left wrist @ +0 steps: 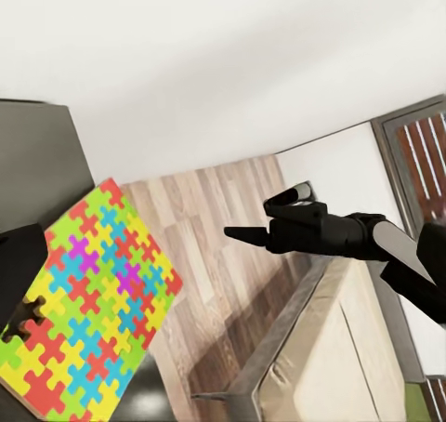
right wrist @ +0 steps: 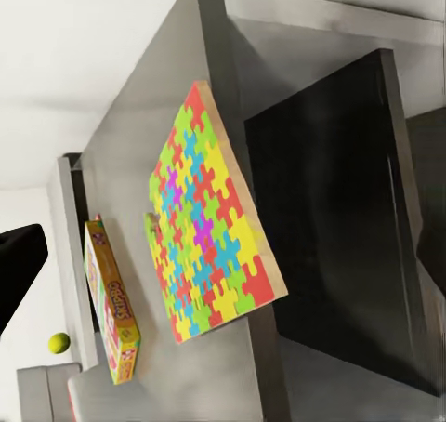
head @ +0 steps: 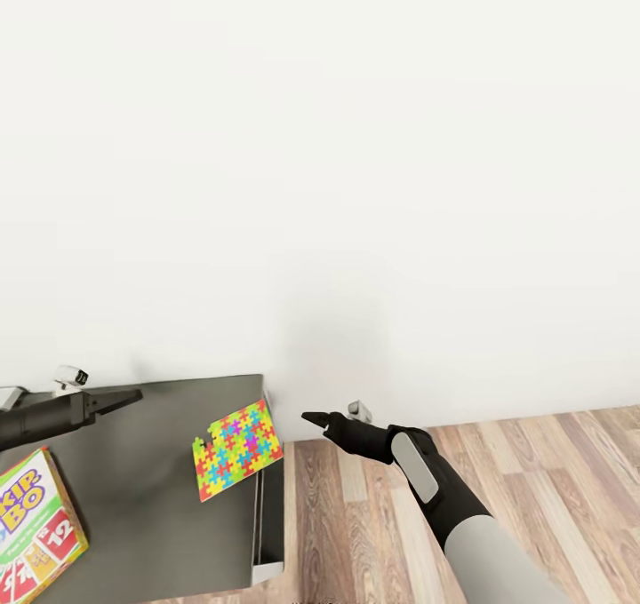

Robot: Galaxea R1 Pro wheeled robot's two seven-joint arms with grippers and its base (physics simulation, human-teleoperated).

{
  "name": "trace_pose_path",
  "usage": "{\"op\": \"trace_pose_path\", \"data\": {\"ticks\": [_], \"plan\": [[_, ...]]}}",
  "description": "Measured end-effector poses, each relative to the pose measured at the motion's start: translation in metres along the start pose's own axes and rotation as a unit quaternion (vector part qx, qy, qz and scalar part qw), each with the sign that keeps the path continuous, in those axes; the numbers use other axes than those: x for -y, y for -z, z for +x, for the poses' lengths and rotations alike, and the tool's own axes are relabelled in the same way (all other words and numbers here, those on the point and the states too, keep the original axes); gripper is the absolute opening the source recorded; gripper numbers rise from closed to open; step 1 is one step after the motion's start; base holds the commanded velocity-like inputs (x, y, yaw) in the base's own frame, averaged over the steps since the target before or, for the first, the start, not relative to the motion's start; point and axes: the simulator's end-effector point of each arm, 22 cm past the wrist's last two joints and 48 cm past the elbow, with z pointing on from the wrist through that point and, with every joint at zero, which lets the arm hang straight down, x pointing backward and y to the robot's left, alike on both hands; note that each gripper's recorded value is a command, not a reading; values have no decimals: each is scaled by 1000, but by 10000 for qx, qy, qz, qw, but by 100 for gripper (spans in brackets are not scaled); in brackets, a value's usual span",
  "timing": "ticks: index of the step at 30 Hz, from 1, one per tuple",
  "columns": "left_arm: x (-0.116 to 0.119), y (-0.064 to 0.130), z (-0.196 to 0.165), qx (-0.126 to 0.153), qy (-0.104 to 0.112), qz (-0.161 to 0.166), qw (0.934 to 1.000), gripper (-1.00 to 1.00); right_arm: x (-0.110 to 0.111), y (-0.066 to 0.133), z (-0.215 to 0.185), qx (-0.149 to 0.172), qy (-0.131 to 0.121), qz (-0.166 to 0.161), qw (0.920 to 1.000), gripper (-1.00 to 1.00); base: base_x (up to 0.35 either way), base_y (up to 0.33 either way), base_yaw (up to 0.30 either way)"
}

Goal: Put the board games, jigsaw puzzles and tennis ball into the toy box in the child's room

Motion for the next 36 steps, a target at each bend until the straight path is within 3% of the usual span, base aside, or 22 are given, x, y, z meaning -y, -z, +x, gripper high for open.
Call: {"op": "trace_pose_path", "data": {"ticks": [10,20,36], "plan": [[-2,-1,1,-11,19,-8,10000,100,-2,-3,1,-10,14,-16,10000,100,0,135,-5],[-4,-1,2,-20,38,-13,10000,100,2,-3,2,-20,-2,4,10000,100,0,21,164],[-5,-2,3,-33,47,-16,10000,100,4,-2,2,-14,-18,16,10000,100,0,43,15]]}}
